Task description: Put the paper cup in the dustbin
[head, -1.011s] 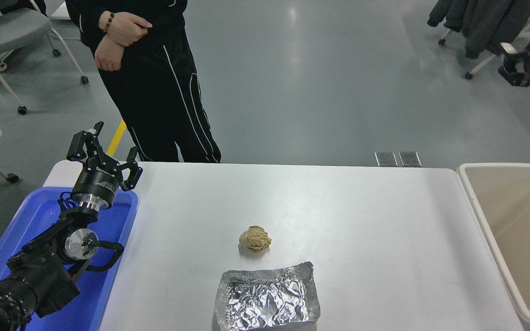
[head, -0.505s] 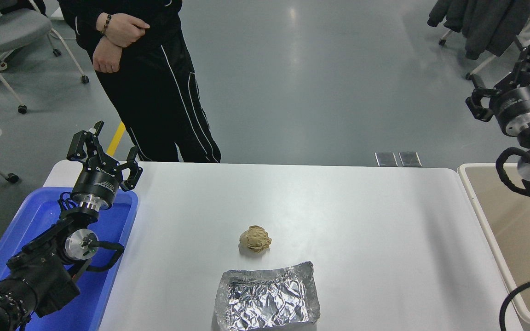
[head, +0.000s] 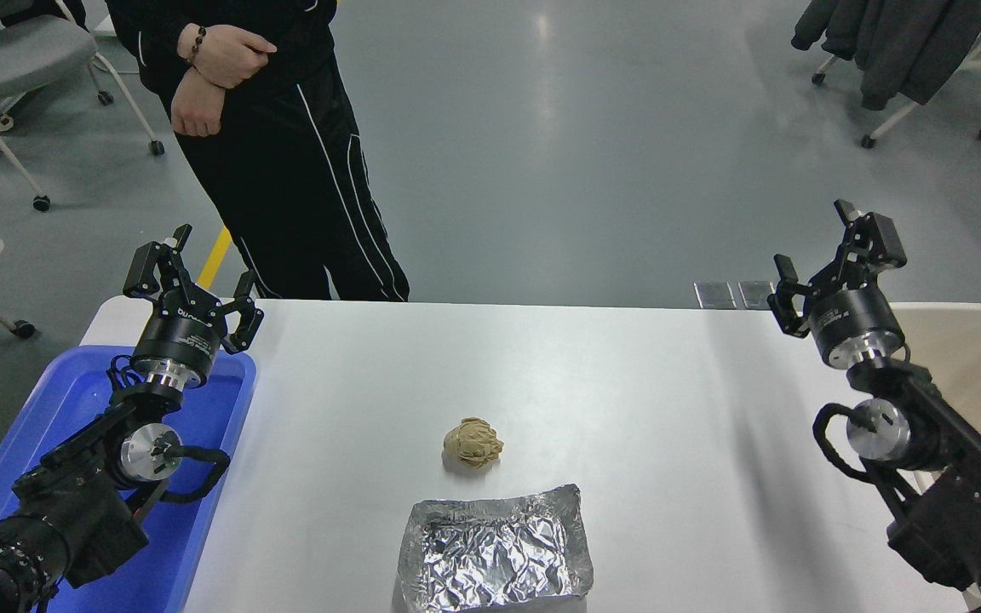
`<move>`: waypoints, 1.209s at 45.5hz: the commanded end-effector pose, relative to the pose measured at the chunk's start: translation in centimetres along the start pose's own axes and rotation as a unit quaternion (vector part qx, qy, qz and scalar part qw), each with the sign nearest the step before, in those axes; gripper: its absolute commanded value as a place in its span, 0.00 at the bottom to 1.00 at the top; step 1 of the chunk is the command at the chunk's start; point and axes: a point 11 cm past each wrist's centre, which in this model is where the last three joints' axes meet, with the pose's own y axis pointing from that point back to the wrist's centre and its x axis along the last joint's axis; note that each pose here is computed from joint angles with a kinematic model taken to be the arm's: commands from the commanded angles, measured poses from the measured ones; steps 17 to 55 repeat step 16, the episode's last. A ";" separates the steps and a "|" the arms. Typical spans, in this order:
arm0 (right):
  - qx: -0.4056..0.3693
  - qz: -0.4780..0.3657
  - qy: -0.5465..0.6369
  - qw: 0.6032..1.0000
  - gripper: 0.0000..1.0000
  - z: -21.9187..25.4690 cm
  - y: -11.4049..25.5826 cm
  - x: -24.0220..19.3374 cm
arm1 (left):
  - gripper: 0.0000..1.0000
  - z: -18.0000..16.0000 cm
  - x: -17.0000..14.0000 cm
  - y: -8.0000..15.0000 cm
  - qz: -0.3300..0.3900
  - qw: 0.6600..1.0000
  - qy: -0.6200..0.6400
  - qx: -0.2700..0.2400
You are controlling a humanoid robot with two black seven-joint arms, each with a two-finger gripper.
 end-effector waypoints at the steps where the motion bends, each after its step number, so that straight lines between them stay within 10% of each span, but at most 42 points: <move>1: -0.013 0.002 -0.016 1.000 0.99 2.4 1.1 -1.0 | 1.00 0.0 0.0 0.0 0.000 1.000 0.000 0.000; 55: -0.006 0.002 -0.011 1.000 0.99 1.7 0.8 -0.6 | 1.00 0.0 0.0 0.0 0.000 1.000 0.000 0.000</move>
